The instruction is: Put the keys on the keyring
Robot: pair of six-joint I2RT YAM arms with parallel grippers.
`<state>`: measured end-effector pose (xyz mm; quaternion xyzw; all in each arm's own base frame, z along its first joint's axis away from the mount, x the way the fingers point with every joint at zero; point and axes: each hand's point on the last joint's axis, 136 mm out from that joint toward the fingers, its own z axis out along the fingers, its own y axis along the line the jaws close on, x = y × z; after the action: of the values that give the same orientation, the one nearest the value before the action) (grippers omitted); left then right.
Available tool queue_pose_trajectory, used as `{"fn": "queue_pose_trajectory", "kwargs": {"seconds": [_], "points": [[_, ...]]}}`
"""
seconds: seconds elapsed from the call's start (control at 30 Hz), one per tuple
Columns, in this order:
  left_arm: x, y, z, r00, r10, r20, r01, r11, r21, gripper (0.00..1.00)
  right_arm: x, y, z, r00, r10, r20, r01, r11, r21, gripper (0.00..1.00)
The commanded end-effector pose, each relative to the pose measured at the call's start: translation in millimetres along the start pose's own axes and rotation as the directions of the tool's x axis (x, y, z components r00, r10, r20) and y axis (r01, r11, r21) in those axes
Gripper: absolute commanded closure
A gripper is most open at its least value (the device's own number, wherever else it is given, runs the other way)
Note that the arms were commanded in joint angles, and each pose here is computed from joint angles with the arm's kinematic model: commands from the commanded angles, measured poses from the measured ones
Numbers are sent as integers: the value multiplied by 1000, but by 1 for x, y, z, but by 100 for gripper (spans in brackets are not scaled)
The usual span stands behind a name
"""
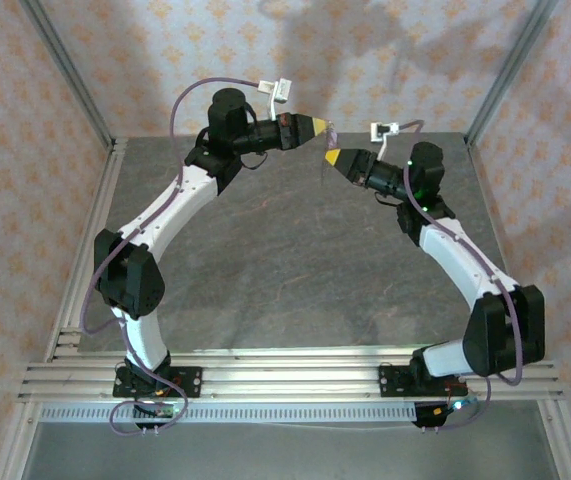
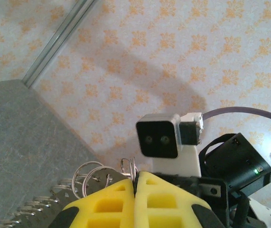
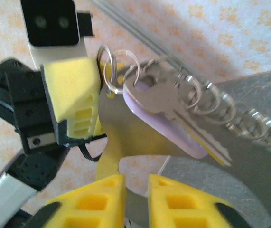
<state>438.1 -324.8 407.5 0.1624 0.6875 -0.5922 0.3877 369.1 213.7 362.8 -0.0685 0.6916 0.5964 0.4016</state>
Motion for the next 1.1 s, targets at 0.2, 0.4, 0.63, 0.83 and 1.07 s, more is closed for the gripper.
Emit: {"fn": "queue_pose_trajectory", "kwargs": {"seconds": [0.2,0.4,0.63,0.83,1.07], "points": [[-19,-57,-14,994,104,36,-107,988,110,100,-39,12,-16,991,-85,106,83,996,28,51],[-19,-61,-15,994,108,29,-111,986,121,100,-49,13,-7,991,-82,108,83,997,-4,50],[-19,-64,-15,993,112,26,-115,985,129,100,-45,10,7,994,-73,79,75,997,-29,49],[-19,-65,-15,994,111,24,-113,985,131,100,-39,11,15,995,-75,61,78,996,-43,50],[-20,-65,-15,994,109,25,-111,985,130,100,-32,13,13,996,-78,50,80,996,-48,67]]}}
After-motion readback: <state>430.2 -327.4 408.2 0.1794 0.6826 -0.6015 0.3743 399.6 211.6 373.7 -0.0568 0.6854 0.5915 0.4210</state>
